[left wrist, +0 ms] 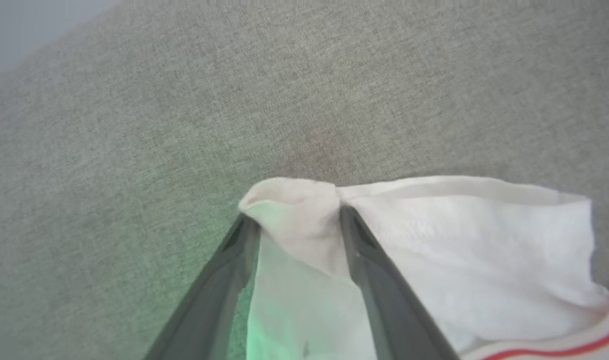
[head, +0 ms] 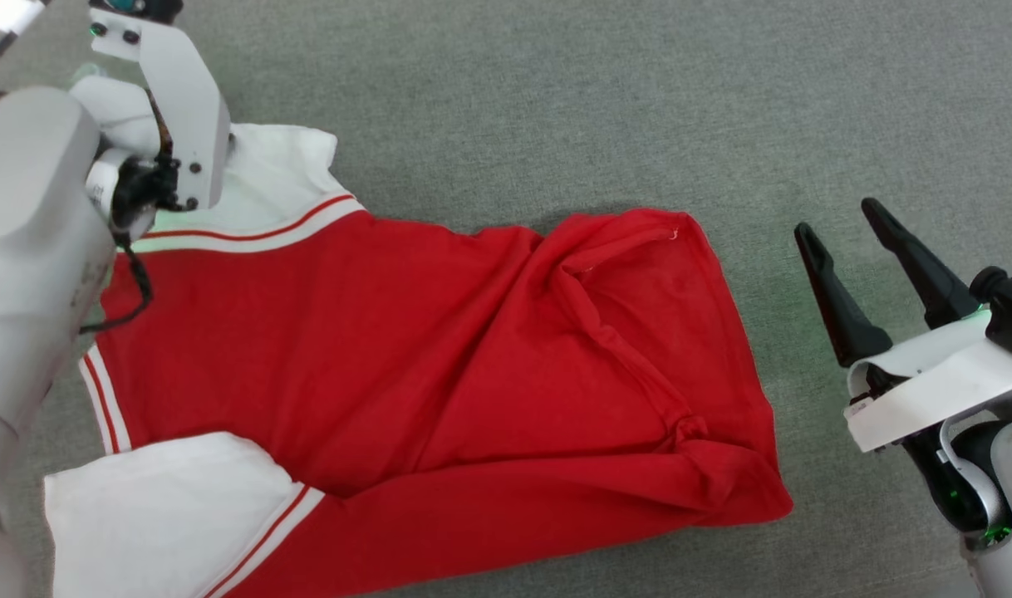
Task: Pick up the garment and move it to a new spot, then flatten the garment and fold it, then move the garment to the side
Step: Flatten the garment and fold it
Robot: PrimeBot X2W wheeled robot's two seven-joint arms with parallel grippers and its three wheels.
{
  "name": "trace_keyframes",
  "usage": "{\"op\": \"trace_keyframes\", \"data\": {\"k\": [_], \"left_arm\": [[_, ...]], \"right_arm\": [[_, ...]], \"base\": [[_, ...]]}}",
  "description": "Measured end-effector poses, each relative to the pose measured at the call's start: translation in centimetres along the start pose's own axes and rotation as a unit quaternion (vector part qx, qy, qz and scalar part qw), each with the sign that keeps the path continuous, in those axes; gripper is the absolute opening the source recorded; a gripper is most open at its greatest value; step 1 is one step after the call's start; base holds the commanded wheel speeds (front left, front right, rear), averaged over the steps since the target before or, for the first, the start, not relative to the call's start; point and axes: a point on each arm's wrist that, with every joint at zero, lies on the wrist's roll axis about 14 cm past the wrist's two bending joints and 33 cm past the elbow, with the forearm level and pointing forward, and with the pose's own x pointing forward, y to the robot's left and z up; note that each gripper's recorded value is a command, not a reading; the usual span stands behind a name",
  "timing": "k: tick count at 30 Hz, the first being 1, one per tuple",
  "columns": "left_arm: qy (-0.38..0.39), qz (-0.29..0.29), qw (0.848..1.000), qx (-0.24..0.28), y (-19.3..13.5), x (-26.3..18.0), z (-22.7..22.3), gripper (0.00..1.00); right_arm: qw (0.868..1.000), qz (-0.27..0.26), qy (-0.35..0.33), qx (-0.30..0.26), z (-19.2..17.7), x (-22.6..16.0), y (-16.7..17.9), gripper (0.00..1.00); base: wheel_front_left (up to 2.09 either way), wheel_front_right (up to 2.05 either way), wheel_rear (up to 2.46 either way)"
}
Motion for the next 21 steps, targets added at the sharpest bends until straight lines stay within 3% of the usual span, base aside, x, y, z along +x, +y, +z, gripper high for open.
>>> {"op": "trace_keyframes", "data": {"k": [1,12,21], "left_arm": [[0.000,0.000,1.000,-0.001,0.0,0.1,0.1,0.00],[0.006,0.011,1.000,0.003,0.4,0.1,0.3,0.00],[-0.001,0.007,1.000,0.007,0.2,-0.1,0.6,0.00]], "right_arm": [[1.000,0.000,0.001,-0.001,0.0,0.1,-0.1,1.00],[0.996,0.065,0.060,0.020,-0.6,1.5,3.1,1.00],[0.973,0.109,0.205,-0.010,-3.7,4.1,5.0,1.00]], "base": [[0.00,0.00,0.00],[0.00,0.00,0.00],[0.00,0.00,0.00]]}}
